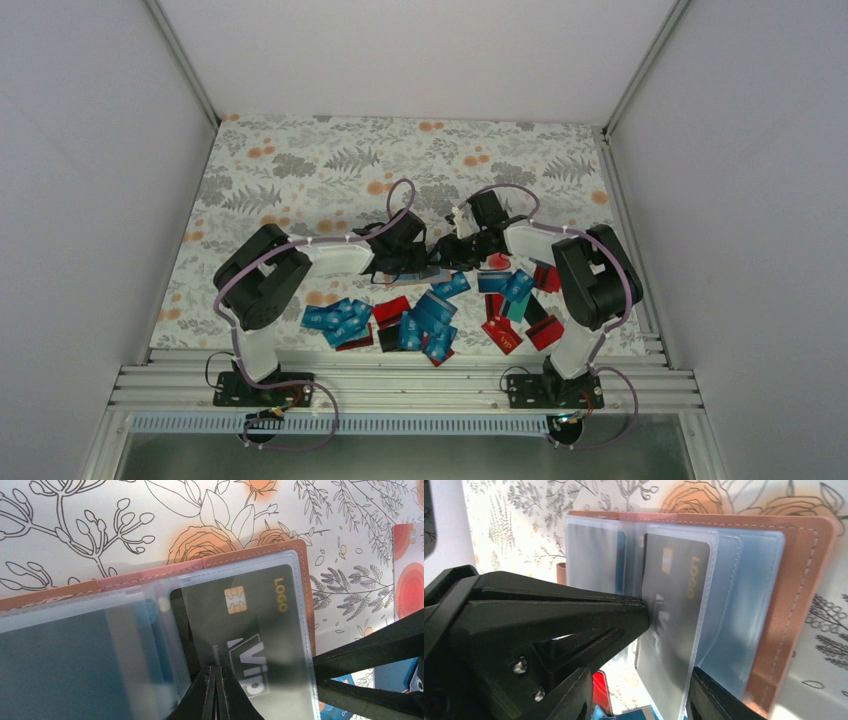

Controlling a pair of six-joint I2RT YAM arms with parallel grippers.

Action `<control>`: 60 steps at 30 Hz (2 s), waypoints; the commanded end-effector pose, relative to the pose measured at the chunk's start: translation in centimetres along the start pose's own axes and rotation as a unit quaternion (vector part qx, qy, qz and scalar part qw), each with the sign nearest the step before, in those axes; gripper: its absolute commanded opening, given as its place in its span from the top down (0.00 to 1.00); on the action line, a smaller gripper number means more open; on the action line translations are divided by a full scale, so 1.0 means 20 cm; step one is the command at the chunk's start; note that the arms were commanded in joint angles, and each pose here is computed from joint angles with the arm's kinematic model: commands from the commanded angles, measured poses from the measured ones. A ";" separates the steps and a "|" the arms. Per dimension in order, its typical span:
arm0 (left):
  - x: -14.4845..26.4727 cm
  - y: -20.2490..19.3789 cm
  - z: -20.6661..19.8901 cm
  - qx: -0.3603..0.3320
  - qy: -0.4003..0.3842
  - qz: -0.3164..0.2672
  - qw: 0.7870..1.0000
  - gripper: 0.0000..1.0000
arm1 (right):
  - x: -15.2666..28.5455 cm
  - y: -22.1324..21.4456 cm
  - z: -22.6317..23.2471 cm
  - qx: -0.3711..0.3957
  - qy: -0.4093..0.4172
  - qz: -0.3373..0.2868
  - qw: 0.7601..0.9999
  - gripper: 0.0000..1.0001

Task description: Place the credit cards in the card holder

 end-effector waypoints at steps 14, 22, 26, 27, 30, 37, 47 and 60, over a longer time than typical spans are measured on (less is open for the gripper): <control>0.47 0.08 0.11 0.026 0.056 -0.076 0.995 0.98 | -0.04 0.07 0.25 0.044 0.044 0.010 0.998 0.52; 0.66 -0.02 0.27 0.044 0.096 -0.091 0.990 0.98 | -0.18 0.05 0.35 0.057 0.042 0.034 0.997 0.51; 0.71 -0.09 0.34 0.058 0.101 -0.092 0.989 0.98 | -0.24 0.05 0.40 0.066 0.038 0.042 0.996 0.48; 0.72 -0.10 0.35 0.062 0.102 -0.092 0.989 0.98 | -0.25 0.05 0.40 0.067 0.037 0.043 0.996 0.47; 0.76 -0.15 0.39 0.073 0.102 -0.092 0.988 0.97 | -0.28 0.03 0.42 0.068 0.032 0.051 0.996 0.42; 0.80 -0.25 0.37 0.050 0.047 -0.085 0.994 0.97 | -0.31 0.02 0.49 0.081 0.039 0.060 0.994 0.37; 0.73 -0.43 0.10 -0.071 -0.056 -0.032 0.995 0.86 | 0.00 -0.13 0.43 0.098 -0.047 0.003 0.994 0.36; 0.53 -0.66 -0.14 -0.147 0.033 0.090 0.985 0.39 | 0.21 -0.64 0.08 -0.042 -0.133 0.036 0.990 0.30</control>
Point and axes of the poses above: each gripper's point midway between its finger pads, its own x axis back along the fingers, its own z axis along the line the jaws close on, y = z × x, the point moved 2 cm from there along x, back along the fingers, and after that the axes turned 3 degrees about -x, right-handed, at the moved point
